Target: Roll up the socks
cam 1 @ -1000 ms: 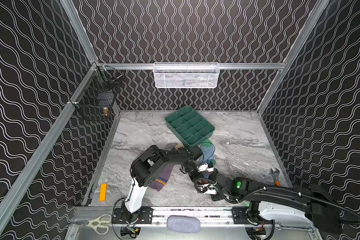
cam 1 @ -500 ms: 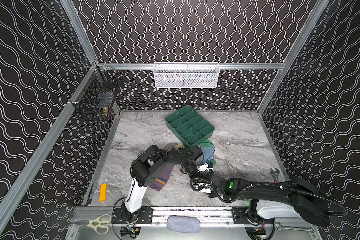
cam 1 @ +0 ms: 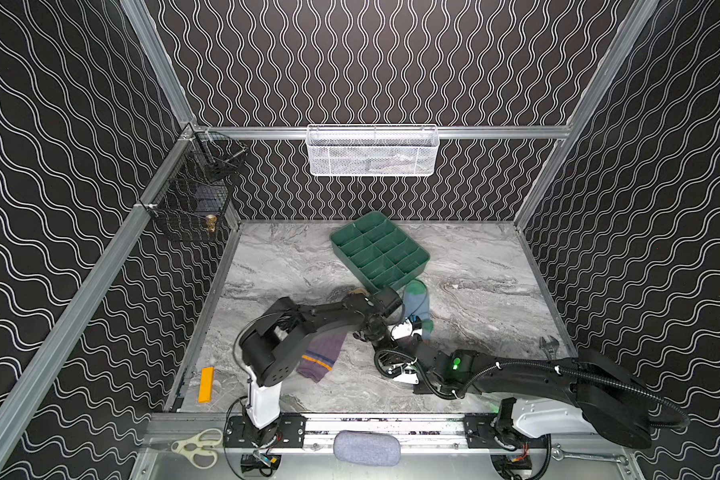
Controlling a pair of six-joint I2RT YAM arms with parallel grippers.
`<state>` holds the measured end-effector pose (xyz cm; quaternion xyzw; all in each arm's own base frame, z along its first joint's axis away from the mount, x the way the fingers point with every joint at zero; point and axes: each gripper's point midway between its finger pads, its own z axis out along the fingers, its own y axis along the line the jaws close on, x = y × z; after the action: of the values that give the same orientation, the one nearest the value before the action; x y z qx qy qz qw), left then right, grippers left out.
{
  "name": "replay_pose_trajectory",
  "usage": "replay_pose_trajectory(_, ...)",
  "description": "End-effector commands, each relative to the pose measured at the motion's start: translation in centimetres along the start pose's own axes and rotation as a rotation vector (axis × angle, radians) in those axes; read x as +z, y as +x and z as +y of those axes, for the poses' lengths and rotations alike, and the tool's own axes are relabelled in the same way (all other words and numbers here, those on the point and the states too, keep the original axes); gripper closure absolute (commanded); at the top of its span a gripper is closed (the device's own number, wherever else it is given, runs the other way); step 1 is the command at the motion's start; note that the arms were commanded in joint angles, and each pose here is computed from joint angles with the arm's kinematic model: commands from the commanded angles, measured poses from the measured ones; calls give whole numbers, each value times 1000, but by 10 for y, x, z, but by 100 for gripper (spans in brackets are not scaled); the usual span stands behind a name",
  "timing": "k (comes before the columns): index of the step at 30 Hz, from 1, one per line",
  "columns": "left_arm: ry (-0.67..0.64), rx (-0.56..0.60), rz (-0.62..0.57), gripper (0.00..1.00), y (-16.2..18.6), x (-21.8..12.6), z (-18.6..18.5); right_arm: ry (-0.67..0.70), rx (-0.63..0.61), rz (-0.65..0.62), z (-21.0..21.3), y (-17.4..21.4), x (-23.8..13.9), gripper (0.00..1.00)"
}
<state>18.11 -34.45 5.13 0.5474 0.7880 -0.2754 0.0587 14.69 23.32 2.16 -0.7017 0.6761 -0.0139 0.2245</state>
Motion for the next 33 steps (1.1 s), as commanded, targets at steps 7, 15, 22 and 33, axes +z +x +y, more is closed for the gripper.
replay_pose_trajectory(7, -741, -83, -239, 41, 7, -162, 68, -233, 119, 56, 30, 4, -10, 100)
replay_pose_trajectory(15, -1205, 161, -552, 37, 16, -332, 21, -421, 260, 43, 34, -12, -17, 100)
replay_pose_trajectory(22, -998, 652, -620, 33, 3, -329, -56, -455, 327, -20, 19, -15, -15, 100)
replay_pose_trajectory(33, -1007, 1042, -389, 31, -13, -229, -56, -427, 433, -32, -3, 1, 1, 100)
